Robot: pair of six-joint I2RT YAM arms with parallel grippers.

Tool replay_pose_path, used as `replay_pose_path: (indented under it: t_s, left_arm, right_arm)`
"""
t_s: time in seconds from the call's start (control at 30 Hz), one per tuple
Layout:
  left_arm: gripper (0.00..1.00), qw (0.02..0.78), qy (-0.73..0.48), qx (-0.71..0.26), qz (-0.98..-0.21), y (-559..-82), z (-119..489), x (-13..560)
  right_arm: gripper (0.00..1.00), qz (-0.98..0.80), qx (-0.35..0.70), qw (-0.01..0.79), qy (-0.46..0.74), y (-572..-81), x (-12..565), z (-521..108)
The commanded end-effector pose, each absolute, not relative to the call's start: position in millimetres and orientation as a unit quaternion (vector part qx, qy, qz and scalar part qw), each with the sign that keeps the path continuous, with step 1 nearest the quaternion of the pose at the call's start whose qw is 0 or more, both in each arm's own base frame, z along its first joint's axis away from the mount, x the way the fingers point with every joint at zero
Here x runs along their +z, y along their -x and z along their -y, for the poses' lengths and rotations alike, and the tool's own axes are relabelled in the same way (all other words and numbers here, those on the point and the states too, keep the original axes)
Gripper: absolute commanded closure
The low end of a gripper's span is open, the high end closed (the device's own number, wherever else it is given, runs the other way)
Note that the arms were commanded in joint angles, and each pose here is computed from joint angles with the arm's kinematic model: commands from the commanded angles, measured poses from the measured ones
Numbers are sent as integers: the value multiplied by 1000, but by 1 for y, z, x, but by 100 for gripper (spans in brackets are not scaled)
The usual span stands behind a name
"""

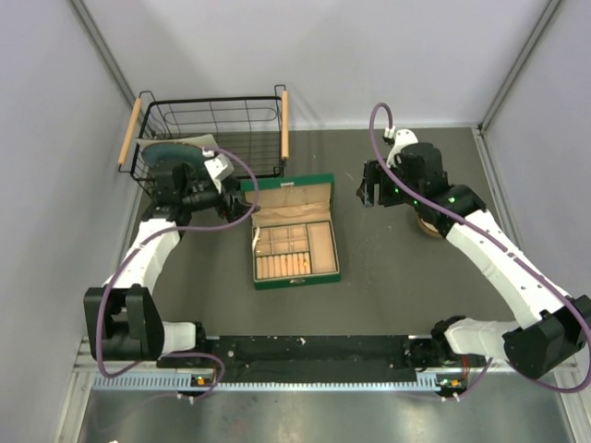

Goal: Organize the mixed jewelry

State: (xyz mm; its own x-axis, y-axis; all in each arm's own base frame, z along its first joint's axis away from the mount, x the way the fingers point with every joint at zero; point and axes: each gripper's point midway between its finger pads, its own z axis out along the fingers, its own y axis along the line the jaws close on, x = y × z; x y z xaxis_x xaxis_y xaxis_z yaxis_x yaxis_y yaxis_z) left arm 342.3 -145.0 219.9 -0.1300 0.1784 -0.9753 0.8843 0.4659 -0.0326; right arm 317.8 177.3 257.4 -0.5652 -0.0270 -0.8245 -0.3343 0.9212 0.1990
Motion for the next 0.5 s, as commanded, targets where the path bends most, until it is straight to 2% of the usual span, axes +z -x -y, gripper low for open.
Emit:
replay_pose_path:
  t_s: [0.0, 0.23, 0.47]
  left_arm:
    - [17, 516, -436, -363, -642, -300, 155, 232]
    - [17, 486, -453, -348, -661, -248, 149, 209]
    - [17, 501, -459, -321, -660, -211, 145, 214]
  right_arm:
    - [29, -857, 173, 475, 101, -325, 269, -176]
    - [29, -854, 180, 477, 101, -324, 272, -174]
    - [28, -850, 178, 487, 93, -326, 278, -167]
